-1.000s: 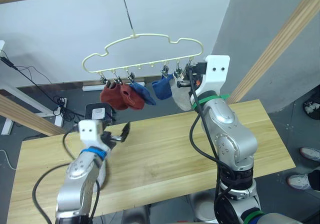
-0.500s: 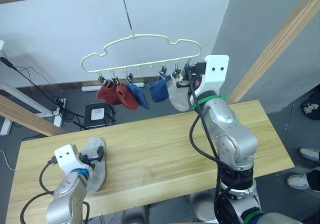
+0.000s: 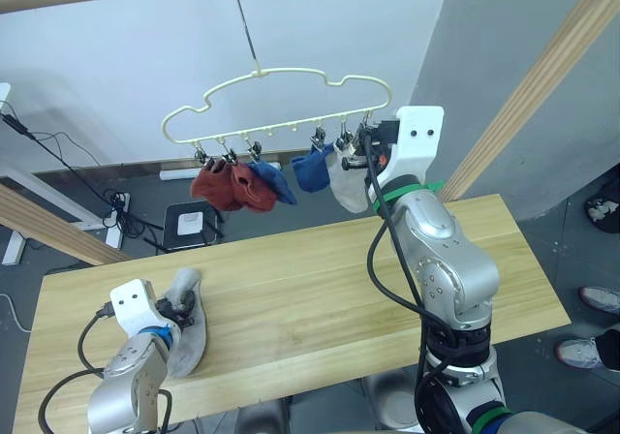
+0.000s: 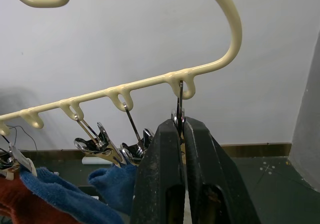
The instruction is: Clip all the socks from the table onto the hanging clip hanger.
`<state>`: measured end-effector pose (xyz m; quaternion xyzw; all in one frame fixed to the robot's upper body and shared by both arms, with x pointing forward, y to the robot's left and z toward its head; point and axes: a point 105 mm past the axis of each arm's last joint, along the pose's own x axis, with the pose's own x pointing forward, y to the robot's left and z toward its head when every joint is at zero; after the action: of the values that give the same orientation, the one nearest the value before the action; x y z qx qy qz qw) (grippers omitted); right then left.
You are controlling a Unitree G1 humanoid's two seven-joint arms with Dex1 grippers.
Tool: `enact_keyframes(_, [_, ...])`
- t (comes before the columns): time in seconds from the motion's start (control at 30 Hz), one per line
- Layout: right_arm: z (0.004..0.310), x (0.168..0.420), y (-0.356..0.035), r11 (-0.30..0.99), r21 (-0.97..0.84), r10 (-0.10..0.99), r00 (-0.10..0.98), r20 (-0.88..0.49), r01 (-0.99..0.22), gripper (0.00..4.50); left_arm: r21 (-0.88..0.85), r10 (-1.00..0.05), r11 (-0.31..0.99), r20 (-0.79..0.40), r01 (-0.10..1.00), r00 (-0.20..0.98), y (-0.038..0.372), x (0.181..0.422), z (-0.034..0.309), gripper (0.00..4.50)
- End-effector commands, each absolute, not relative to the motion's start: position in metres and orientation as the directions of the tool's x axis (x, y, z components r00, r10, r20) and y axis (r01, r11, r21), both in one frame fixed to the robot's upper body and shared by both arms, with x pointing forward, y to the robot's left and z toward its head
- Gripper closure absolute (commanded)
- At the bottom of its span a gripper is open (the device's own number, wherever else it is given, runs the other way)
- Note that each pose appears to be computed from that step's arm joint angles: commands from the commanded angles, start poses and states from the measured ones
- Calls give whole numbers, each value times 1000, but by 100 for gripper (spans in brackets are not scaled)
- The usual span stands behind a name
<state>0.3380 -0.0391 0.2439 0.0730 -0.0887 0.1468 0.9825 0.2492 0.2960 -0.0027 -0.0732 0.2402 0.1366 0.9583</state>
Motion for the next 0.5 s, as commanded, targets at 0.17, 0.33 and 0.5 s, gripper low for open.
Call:
enact_keyframes(0.17, [266, 329, -31, 930, 129, 299, 913, 279, -344, 450, -69, 151, 975, -487, -210, 860, 286, 245, -11, 412])
enact_keyframes(0.33, [266, 329, -33, 933, 127, 292, 914, 281, -337, 450, 67, -251, 958, -261, 277, 932, 213, 274, 36, 450])
enact_keyframes(0.5, [267, 330, -34, 936, 124, 285, 916, 283, -330, 450, 147, -583, 798, -58, 584, 811, 144, 290, 82, 450])
